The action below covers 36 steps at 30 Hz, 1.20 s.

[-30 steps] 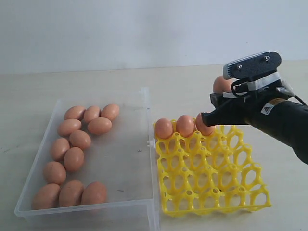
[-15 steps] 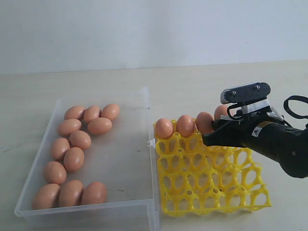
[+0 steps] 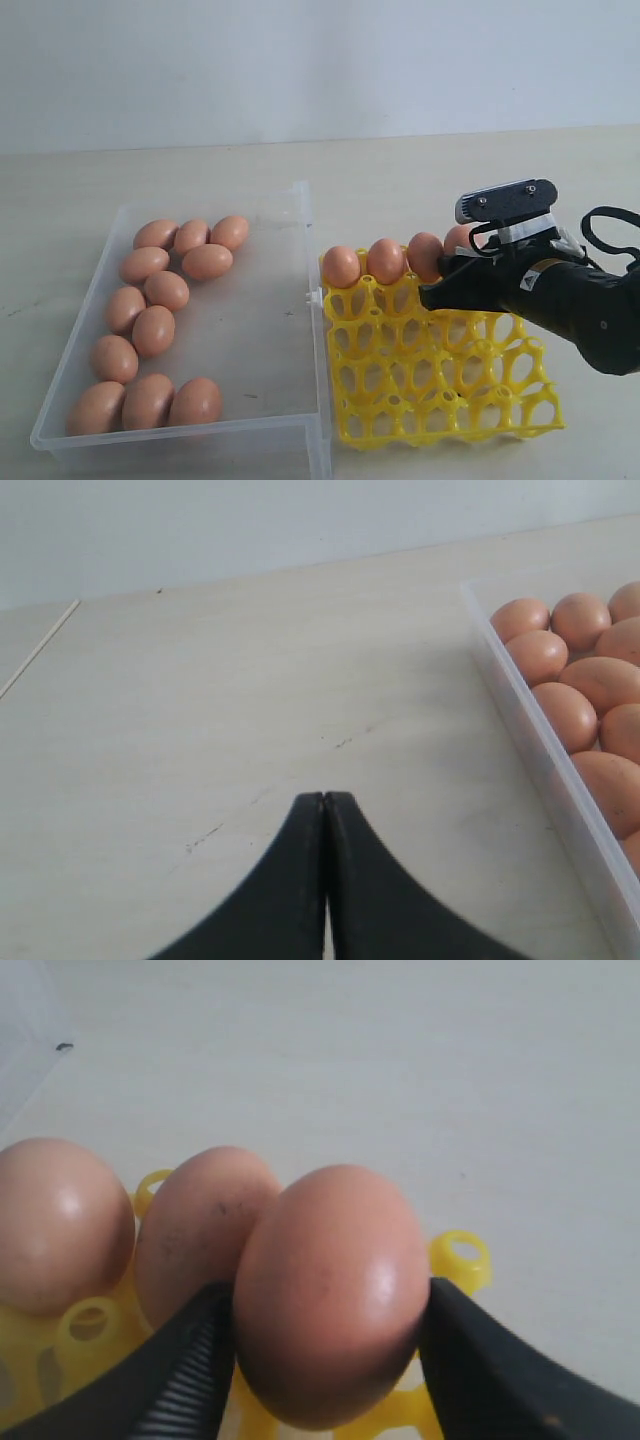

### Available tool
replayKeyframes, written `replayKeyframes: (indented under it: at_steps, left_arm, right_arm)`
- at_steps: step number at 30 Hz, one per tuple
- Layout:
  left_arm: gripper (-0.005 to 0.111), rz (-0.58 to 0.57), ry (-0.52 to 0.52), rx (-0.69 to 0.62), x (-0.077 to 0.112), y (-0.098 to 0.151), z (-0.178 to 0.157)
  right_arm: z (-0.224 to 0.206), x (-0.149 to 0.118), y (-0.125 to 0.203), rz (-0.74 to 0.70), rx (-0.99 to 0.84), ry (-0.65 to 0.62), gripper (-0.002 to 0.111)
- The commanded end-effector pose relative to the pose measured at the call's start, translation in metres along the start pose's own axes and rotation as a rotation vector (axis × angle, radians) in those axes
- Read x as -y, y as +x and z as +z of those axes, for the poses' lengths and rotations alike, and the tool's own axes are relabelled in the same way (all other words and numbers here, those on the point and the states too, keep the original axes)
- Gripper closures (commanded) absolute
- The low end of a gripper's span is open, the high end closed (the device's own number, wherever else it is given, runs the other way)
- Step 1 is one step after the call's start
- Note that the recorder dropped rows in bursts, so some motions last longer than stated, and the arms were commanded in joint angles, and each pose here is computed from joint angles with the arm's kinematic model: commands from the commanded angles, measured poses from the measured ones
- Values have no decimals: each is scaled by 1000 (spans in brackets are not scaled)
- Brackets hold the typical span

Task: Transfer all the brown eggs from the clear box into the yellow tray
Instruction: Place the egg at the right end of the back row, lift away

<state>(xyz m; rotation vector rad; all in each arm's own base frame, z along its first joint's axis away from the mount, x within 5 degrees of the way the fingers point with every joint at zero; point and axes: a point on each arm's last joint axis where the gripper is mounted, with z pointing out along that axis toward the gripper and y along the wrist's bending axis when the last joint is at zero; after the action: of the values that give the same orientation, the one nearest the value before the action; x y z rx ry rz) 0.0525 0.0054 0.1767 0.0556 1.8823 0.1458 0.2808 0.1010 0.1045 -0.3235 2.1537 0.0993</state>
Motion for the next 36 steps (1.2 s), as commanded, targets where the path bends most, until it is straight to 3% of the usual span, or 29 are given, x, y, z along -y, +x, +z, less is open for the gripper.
replayKeyframes:
  at_steps: [1, 19, 29, 32, 36]
  left_arm:
    - [107, -6, 5, 19, 0, -2, -1]
    - [107, -6, 5, 19, 0, -2, -1]
    - [107, -6, 5, 19, 0, -2, -1]
    - [107, -6, 5, 19, 0, -2, -1]
    - [107, -6, 5, 19, 0, -2, -1]
  right_arm:
    - [1, 2, -1, -6, 9, 5, 50]
    - [-12, 8, -15, -104, 37, 48, 50]
    - [-65, 14, -65, -118, 201, 63, 50]
    - [-87, 11, -85, -110, 266, 17, 50]
    - [-104, -19, -111, -94, 229, -172, 50]
